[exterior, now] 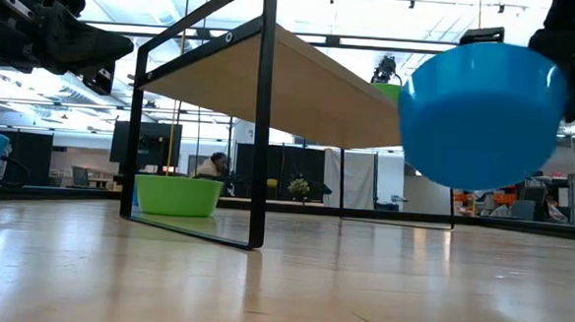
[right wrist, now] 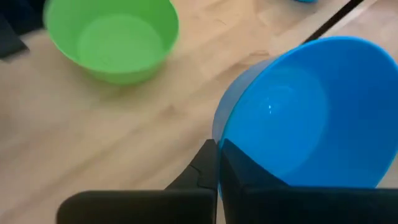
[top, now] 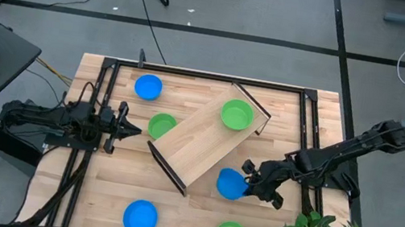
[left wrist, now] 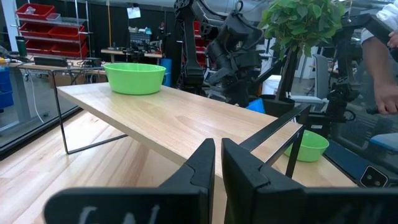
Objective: Pick & Place Mini bowls
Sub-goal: Put the middle right blue bowl on the shelf
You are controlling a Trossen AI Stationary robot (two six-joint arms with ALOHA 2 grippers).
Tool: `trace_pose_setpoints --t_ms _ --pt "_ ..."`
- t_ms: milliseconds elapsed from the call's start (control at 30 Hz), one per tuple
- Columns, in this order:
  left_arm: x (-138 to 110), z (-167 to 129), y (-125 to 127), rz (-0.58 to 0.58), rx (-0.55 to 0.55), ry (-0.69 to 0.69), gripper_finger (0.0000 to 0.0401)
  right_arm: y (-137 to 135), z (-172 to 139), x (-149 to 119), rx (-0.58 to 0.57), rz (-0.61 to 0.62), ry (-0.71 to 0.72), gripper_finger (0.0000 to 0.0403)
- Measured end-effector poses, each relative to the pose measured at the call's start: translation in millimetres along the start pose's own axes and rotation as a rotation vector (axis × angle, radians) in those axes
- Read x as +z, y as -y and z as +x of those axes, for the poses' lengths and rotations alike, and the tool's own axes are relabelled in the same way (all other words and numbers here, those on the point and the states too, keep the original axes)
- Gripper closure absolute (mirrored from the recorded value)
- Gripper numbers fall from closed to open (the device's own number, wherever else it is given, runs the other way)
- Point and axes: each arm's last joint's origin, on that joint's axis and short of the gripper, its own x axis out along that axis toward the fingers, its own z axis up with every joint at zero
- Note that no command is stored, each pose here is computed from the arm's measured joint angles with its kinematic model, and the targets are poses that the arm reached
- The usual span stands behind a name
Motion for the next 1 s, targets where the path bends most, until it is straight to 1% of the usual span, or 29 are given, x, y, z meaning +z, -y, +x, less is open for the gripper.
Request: trace_pose_setpoints --t_ms 167,400,600,733,867,1000 --pt "0 0 0 0.0 0.0 0.0 0.0369 -2 -3 3 0.079 0.113 0.056 0.0403" --pt "0 0 0 0.0 0.0 0.0 0.0369 3 -5 15 0.072 0.199 0.16 0.0403" --pt "0 0 0 0.0 0.0 0.0 0.0369 12 -14 33 0.037 0.233 0.257 0.0403" --pt "0 0 0 0.0 0.0 0.0 0.0369 21 -21 45 -0.027 0.259 0.324 0.0403" --pt "0 0 0 0.0 0.0 0.0 0.0369 29 -28 54 -0.082 0.261 0.353 0.0403" --pt "0 0 0 0.0 0.0 0.0 0.0369 35 -33 57 -0.106 0.266 0.366 0.0403"
